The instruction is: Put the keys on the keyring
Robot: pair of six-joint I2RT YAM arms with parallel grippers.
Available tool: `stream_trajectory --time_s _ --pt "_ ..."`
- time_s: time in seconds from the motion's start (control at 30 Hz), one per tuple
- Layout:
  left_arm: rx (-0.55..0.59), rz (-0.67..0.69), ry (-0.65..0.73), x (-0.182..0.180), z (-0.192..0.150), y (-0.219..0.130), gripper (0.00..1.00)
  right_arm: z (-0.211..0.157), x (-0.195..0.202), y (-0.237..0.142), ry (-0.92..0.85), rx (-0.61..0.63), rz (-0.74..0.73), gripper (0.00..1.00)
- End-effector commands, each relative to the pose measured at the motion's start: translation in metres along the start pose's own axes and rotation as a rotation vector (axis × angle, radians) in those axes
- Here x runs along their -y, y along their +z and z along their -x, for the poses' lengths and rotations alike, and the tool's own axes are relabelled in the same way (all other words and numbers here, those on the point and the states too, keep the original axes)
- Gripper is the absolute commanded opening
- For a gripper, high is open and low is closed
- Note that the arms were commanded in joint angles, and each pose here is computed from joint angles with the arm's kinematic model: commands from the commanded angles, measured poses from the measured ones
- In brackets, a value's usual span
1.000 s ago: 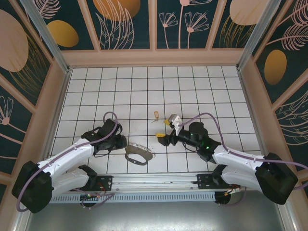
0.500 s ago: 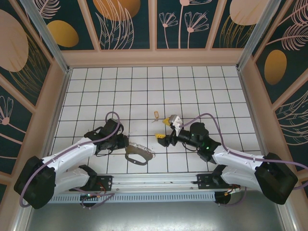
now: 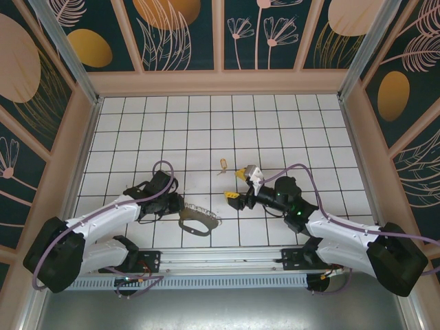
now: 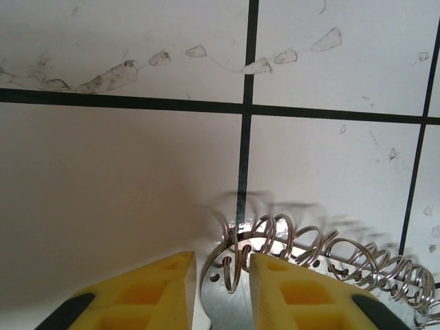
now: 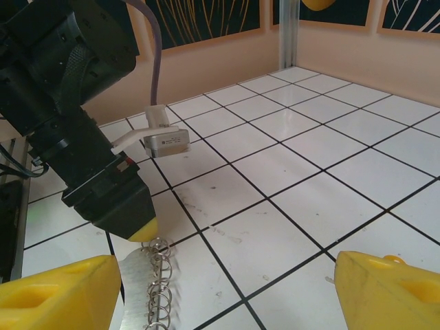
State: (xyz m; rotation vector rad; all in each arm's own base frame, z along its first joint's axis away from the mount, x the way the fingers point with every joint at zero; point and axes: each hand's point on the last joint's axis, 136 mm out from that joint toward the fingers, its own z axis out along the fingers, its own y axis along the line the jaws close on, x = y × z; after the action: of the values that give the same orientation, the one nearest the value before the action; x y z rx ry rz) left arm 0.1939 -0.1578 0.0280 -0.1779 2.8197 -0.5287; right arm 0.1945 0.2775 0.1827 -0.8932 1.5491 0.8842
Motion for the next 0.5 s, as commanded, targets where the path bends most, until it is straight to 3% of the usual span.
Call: stream_trajectory --time_s 0.0,0.47 --pt "-0.014 -0.003 0.010 -0.0023 -0.0040 0.0039 0.24 0.0116 0.0013 -0.0044 -0.040 0.052 -0.003 0.82" --pt "-0.017 0.003 0.011 -0.0034 -0.0043 0.0063 0.19 0.0129 0.0020 -0.0106 -0.046 0.069 -0.008 0.82"
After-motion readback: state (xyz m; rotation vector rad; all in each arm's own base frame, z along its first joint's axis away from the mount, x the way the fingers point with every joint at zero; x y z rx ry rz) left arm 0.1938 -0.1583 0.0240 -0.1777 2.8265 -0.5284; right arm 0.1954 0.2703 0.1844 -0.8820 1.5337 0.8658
